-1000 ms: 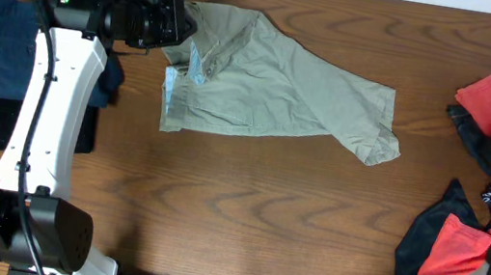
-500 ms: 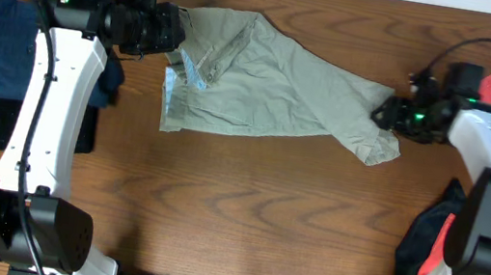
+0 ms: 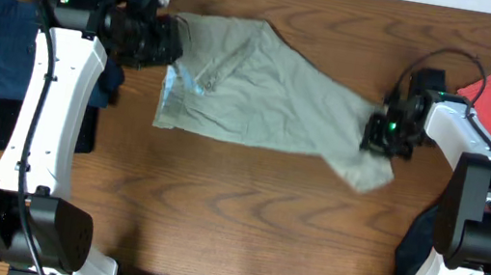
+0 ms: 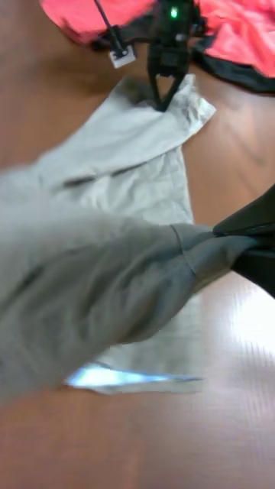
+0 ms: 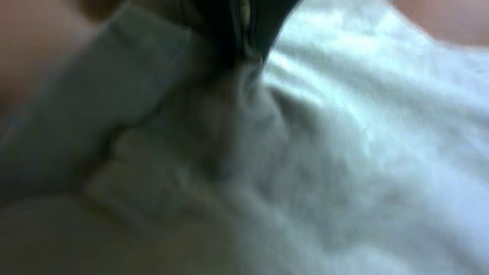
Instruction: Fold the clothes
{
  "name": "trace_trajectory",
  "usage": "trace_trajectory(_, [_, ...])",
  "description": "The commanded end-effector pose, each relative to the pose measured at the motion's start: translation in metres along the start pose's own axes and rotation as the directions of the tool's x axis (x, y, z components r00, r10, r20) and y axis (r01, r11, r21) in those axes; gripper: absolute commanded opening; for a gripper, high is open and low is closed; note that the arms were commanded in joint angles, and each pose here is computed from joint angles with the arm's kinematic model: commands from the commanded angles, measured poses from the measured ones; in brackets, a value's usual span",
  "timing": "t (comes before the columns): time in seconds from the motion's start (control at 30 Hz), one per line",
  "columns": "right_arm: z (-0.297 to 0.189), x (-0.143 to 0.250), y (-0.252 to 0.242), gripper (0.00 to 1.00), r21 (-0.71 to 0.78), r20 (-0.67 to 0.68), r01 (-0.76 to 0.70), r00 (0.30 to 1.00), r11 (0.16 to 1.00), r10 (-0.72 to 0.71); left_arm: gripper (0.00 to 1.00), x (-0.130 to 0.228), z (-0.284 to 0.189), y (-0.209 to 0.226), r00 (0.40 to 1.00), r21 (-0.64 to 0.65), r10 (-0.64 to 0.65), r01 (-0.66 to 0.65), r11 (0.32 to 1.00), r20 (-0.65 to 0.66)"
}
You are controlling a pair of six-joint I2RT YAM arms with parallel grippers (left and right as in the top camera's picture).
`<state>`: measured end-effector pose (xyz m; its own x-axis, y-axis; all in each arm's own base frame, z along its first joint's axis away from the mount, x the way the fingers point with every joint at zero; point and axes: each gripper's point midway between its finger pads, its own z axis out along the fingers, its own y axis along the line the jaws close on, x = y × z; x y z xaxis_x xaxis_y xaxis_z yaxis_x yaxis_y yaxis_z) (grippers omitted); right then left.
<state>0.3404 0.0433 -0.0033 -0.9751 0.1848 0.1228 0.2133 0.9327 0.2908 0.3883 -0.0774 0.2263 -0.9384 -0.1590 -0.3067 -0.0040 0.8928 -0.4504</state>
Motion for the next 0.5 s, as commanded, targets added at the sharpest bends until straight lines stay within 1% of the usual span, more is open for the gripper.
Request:
trace_trajectory(0.0, [-0.004,0.045,-0.030,0.01,0.115,-0.154,-0.083,0.983,0.990,0.101,0.06,0.017,-0.008,0.002,0.998,-0.019,-0.008,0.007,1.000,-0.060])
trace_trajectory(0.1, [-0.019,0.075,-0.048,0.01,0.204,-0.250,-0.110,0.955,0.973,0.160,0.06,0.042,-0.011,0.005,0.986,-0.040,-0.052,0.046,0.998,-0.156])
trace_trajectory(0.17, [-0.029,0.086,-0.063,0.01,0.278,-0.275,-0.106,0.944,0.955,0.185,0.06,0.053,-0.013,0.006,0.979,-0.046,-0.057,0.049,0.998,-0.197])
trace_trajectory(0.23, [-0.037,0.092,-0.070,0.01,0.314,-0.276,-0.128,0.936,0.941,0.219,0.06,0.061,-0.017,0.001,0.974,-0.016,-0.029,0.026,1.000,-0.225])
trace_trajectory(0.3, [-0.045,0.096,-0.070,0.01,0.312,-0.272,-0.143,0.934,0.939,0.233,0.06,0.064,-0.022,-0.010,0.973,0.053,0.033,-0.022,0.998,-0.227])
trace_trajectory(0.33, [-0.050,0.098,-0.069,0.01,0.310,-0.265,-0.144,0.936,0.940,0.231,0.06,0.065,-0.026,-0.020,0.973,0.113,0.080,-0.056,0.992,-0.216])
trace_trajectory(0.43, [-0.069,0.101,-0.062,0.01,0.299,-0.218,-0.143,0.952,0.944,0.213,0.06,0.069,-0.044,-0.051,0.963,0.279,0.229,-0.183,0.942,-0.140])
trace_trajectory(0.47, [-0.075,0.102,-0.060,0.02,0.296,-0.202,-0.142,0.957,0.945,0.207,0.06,0.069,-0.048,-0.055,0.960,0.298,0.252,-0.207,0.932,-0.122])
